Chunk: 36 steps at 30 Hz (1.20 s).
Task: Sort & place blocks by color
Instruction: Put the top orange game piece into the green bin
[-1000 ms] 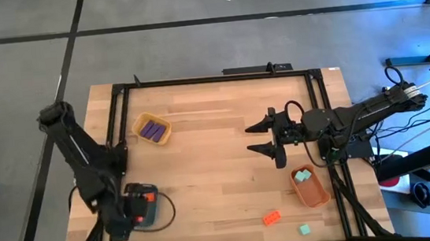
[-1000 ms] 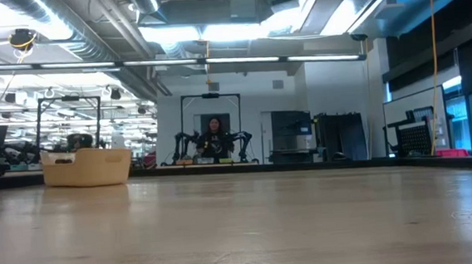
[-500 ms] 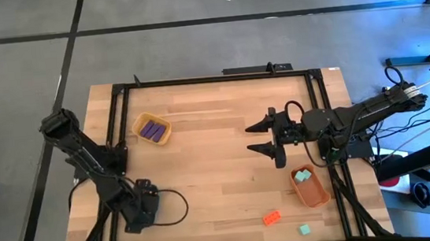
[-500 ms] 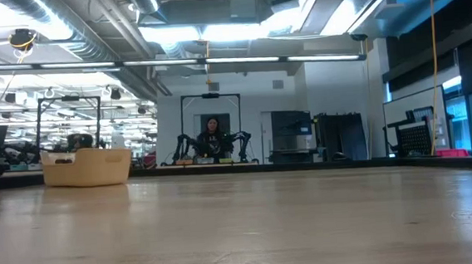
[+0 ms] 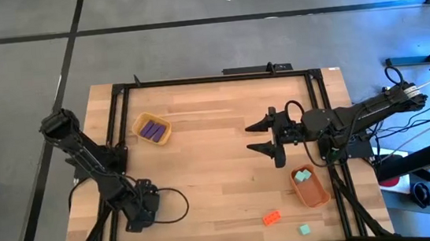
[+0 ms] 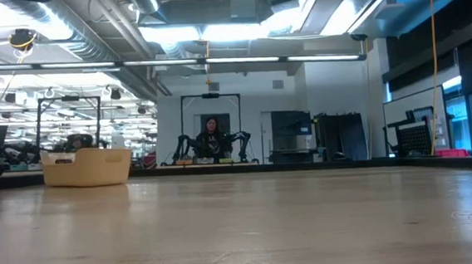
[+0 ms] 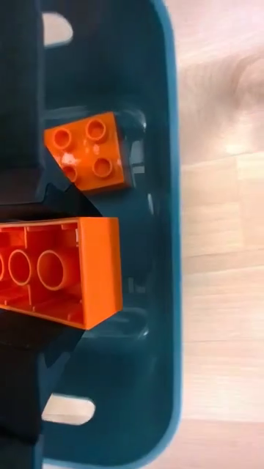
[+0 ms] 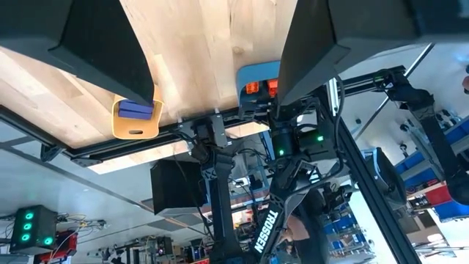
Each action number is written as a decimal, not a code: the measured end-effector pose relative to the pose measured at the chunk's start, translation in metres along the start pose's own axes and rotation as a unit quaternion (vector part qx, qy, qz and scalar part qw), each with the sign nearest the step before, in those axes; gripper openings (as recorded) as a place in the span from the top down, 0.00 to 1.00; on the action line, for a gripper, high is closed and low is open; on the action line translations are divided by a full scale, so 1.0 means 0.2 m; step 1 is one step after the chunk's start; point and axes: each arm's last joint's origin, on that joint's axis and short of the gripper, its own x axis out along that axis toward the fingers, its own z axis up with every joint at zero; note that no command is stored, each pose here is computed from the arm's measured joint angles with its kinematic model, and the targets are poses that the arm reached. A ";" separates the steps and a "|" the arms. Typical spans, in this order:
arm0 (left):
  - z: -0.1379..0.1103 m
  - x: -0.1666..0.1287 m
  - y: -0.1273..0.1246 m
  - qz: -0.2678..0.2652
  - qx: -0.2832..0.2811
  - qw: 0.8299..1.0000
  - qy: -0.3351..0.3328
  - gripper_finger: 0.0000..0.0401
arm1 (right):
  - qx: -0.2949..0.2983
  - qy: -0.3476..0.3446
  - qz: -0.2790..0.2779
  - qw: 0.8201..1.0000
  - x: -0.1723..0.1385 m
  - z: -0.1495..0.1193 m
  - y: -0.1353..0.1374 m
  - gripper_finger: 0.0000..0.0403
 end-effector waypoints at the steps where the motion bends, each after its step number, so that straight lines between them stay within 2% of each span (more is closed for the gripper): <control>1: 0.00 0.00 0.00 -0.001 0.000 1.000 -0.002 0.67 | 0.001 0.000 0.000 1.000 0.00 0.00 0.00 0.27; 12: -0.03 0.10 -0.01 0.006 0.010 0.999 0.042 0.67 | 0.002 0.000 0.000 1.000 0.00 0.00 0.00 0.27; 17: -0.03 0.11 -0.01 0.016 0.010 0.999 0.040 0.67 | 0.002 0.000 0.000 1.000 0.00 0.00 0.00 0.27; 23: -0.03 0.11 0.00 0.025 0.005 0.999 0.035 0.58 | 0.003 0.000 0.000 1.000 0.00 0.00 0.00 0.27; 36: -0.02 0.06 0.01 0.012 -0.009 1.000 0.024 0.49 | 0.002 0.000 0.001 1.000 0.00 0.00 0.00 0.27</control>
